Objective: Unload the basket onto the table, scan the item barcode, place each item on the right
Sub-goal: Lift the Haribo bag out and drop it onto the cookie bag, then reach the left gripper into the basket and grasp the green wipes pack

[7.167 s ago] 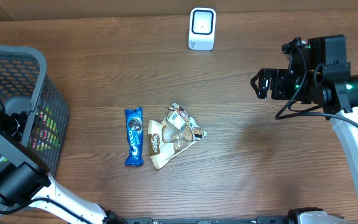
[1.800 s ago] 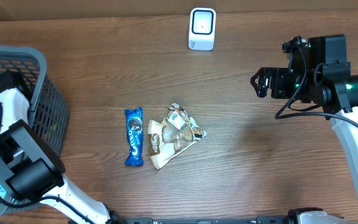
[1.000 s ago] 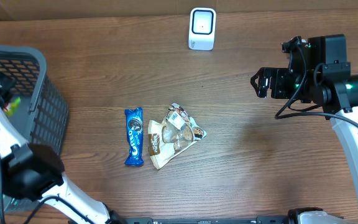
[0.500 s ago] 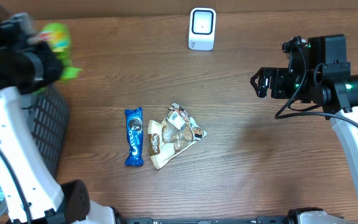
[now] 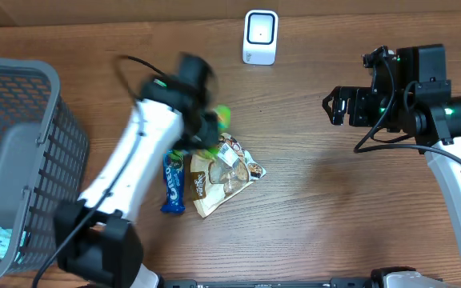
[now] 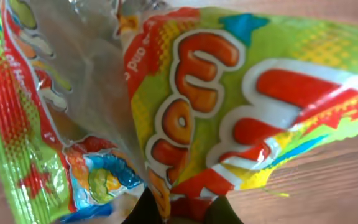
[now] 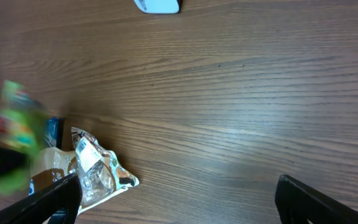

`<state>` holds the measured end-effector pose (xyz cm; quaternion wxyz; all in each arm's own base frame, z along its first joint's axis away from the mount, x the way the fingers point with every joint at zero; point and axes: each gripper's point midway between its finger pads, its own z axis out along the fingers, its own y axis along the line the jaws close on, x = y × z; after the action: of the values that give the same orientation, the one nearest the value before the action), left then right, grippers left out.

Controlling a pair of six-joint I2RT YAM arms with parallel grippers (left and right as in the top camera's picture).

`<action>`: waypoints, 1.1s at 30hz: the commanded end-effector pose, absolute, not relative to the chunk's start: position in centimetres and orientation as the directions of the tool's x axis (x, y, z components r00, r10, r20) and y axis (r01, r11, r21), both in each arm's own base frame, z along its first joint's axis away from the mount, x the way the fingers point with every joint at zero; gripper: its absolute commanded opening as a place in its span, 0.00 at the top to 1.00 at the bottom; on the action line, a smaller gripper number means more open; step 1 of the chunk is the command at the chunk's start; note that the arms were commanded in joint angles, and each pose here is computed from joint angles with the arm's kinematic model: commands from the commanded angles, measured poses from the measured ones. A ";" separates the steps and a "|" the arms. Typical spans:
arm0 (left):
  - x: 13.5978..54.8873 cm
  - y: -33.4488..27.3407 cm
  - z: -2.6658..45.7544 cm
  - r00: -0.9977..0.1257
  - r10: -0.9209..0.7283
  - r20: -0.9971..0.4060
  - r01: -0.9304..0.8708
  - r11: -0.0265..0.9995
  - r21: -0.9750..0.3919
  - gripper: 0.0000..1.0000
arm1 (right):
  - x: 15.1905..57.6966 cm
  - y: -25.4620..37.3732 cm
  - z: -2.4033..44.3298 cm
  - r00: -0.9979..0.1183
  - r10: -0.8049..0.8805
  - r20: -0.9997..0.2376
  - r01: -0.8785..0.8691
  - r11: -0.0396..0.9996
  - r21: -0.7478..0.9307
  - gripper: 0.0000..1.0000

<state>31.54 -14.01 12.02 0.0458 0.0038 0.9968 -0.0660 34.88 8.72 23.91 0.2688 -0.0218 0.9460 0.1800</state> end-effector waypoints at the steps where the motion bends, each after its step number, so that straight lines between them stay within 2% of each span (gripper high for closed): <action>1: 30.7 -15.2 11.2 -0.994 0.013 -0.108 0.027 0.991 -0.128 0.80 | 34.8 9.1 23.9 -0.855 0.050 -0.516 -0.147 0.931 0.334 0.00; 3: 30.6 -15.5 11.2 -0.993 0.023 -0.112 0.037 0.992 -0.123 0.49 | 34.8 9.1 23.9 -0.855 0.050 -0.516 -0.147 0.931 0.335 0.00; 4: 30.8 -15.5 11.3 -0.993 0.022 -0.117 0.036 0.992 -0.125 0.42 | 34.8 9.1 23.9 -0.855 0.050 -0.516 -0.147 0.931 0.334 0.00; 6: 31.2 -15.2 12.3 -0.992 0.007 -0.125 0.024 0.991 -0.131 0.34 | 34.8 9.1 23.9 -0.855 0.051 -0.516 -0.147 0.931 0.335 0.00; 10: 32.9 -13.8 17.0 -0.984 -0.041 -0.173 -0.016 0.990 -0.142 0.29 | 34.7 9.1 23.8 -0.857 0.050 -0.512 -0.146 0.931 0.335 0.00; 15: 34.3 -8.8 26.4 -0.934 -0.157 -0.321 -0.128 0.985 -0.112 0.29 | 34.5 9.1 23.7 -0.862 0.050 -0.505 -0.143 0.931 0.335 0.00; 20: 31.2 -0.1 33.1 -0.824 -0.361 -0.437 -0.388 0.921 -0.029 0.29 | 34.3 9.1 23.6 -0.866 0.049 -0.497 -0.140 0.932 0.335 0.00; 23: 29.0 3.6 35.0 -0.755 -0.438 -0.488 -0.475 0.878 -0.053 0.27 | 34.3 9.0 23.6 -0.868 0.049 -0.495 -0.139 0.932 0.336 0.00; 26: 25.9 7.9 35.6 -0.657 -0.556 -0.509 -0.612 0.788 -0.071 0.27 | 34.3 9.0 23.6 -0.868 0.049 -0.494 -0.138 0.932 0.336 0.00; 30: 21.4 14.3 33.9 -0.477 -0.730 -0.490 -0.820 0.571 -0.053 0.12 | 34.3 9.0 23.6 -0.868 0.049 -0.495 -0.139 0.932 0.336 0.00; 33: 20.0 18.3 31.5 -0.352 -0.816 -0.458 -0.901 0.427 -0.069 0.09 | 34.5 9.1 23.7 -0.863 0.050 -0.503 -0.142 0.931 0.335 0.00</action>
<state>21.24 15.26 34.22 0.2545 -0.4669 0.8422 0.0890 34.39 8.67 23.53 0.2567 -0.0199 0.9495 0.1793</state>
